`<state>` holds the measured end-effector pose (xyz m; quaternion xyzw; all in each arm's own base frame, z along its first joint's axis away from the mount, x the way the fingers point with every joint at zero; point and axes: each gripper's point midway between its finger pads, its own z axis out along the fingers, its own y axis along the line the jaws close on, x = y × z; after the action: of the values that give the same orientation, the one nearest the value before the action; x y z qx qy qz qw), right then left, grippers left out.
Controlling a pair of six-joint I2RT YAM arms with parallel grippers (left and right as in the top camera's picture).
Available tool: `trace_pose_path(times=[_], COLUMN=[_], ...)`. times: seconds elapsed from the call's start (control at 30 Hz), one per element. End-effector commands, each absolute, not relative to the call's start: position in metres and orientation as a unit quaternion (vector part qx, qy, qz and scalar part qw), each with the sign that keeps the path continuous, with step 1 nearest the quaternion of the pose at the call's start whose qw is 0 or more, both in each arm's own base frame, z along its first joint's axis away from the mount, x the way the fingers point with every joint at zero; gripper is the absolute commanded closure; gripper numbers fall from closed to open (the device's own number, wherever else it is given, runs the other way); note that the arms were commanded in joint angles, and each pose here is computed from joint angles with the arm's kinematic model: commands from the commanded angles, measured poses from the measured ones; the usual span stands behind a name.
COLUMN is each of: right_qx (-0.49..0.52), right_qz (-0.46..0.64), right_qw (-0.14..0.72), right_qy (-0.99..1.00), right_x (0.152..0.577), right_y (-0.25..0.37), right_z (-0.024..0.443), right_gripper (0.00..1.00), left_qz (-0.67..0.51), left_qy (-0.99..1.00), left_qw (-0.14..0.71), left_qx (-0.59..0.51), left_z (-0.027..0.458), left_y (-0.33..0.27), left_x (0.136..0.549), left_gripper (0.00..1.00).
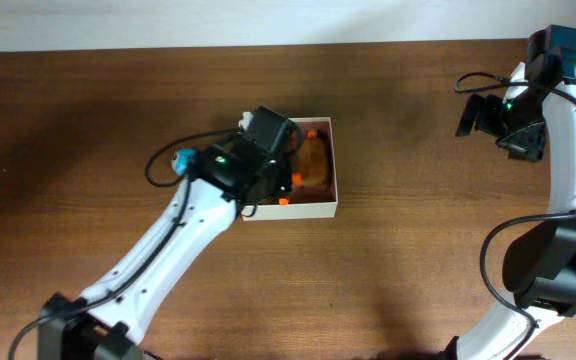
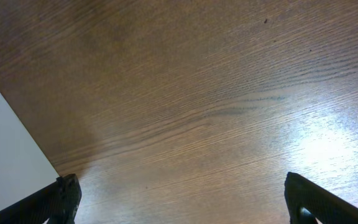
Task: Pack container
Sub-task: 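Carry the duck with the left gripper into the box and lower it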
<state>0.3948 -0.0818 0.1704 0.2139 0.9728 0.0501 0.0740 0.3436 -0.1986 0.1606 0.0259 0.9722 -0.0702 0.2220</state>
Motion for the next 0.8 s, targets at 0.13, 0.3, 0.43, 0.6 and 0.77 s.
trace_pose_path(times=[0.13, 0.3, 0.43, 0.6, 0.77], right_qx=[0.218, 0.218, 0.218, 0.218, 0.218], right_qz=[0.046, 0.046, 0.046, 0.046, 0.046], right_qw=[0.079, 0.079, 0.079, 0.079, 0.079], right_qy=[0.972, 0.972, 0.972, 0.972, 0.972], right_x=[0.394, 0.394, 0.394, 0.394, 0.394], right_y=[-0.084, -0.083, -0.084, -0.084, -0.084], right_z=[0.174, 0.174, 0.174, 0.174, 0.174], right_gripper=[0.01, 0.01, 0.01, 0.01, 0.01], left_qz=[-0.050, -0.063, -0.082, -0.098, -0.102], left_qy=[0.973, 0.973, 0.971, 0.967, 0.963], left_qw=[0.224, 0.223, 0.223, 0.235, 0.249], left_qx=[-0.013, -0.011, -0.008, -0.007, -0.005], left_z=[0.148, 0.149, 0.150, 0.154, 0.158], left_y=[-0.201, -0.206, -0.214, -0.220, -0.221], left_x=[0.354, 0.355, 0.356, 0.361, 0.368], left_gripper=[0.98, 0.67, 0.27, 0.19, 0.18])
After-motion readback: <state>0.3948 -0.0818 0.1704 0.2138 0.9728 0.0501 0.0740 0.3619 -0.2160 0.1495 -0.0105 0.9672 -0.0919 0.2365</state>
